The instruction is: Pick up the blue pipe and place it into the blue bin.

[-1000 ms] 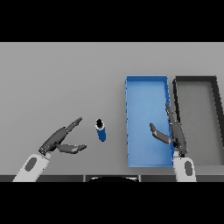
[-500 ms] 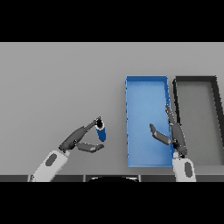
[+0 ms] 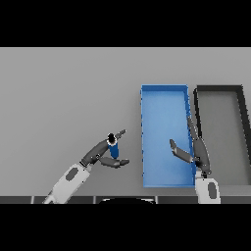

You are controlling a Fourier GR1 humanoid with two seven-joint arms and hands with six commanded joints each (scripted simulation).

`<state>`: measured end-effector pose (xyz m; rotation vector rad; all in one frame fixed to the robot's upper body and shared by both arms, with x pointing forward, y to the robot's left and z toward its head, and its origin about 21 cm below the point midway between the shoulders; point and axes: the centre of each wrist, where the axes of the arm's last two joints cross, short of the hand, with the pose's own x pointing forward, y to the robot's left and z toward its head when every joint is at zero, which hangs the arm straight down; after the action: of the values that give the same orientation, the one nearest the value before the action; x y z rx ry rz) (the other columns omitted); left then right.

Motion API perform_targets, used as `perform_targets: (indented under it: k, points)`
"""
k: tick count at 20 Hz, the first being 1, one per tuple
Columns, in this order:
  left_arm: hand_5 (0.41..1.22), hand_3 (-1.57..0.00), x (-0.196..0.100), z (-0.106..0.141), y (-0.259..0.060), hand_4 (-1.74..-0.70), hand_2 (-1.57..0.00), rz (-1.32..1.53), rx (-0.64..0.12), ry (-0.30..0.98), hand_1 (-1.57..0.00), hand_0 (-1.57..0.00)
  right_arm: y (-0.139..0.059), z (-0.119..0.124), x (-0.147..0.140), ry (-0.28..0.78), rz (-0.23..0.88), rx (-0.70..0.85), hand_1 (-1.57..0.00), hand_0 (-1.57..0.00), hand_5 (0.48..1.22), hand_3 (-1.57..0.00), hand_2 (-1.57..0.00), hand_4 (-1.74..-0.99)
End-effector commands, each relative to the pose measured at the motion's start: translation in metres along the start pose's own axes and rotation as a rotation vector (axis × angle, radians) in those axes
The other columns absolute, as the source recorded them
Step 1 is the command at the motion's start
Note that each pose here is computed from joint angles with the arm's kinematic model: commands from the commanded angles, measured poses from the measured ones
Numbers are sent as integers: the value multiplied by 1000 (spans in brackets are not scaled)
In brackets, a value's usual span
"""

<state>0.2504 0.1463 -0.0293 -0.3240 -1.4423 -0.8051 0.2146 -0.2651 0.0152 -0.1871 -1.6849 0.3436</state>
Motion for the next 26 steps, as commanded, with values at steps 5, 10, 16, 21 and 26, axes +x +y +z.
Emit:
perform_targets:
  k: [5, 10, 16, 21, 26]
  points:
    - [735, -535, -3, -6, -6, -1281, -485, 138, 26, -67, -319, -125, -2, 2, -4, 9, -9, -5, 1, 1, 656, 1, 1, -1220]
    - [1062, -1194, -3, -8, -19, -1580, -1210, 158, 19, -96, -1151, -1075, 0, 1, -4, 13, -33, 2, 1, 1, 660, 1, 1, -1233]
    - [1179, -1472, 14, -11, -27, -1484, -1476, 114, 49, -186, -1461, -1441, 4, -4, -1, 26, -42, 9, 1, 1, 631, 1, 1, -1217]
    - [1207, -1539, 44, -19, -22, -1468, -1540, 117, 53, -296, -1535, -1528, 1, -5, -1, 29, -31, 2, 1, 1, 638, 1, 1, -1220]
    - [1217, -1560, 80, -26, -18, -1466, -1561, 105, 0, -373, -1559, -1557, 0, -5, -3, 25, -3, 3, 1, 1, 643, 1, 1, -1176]
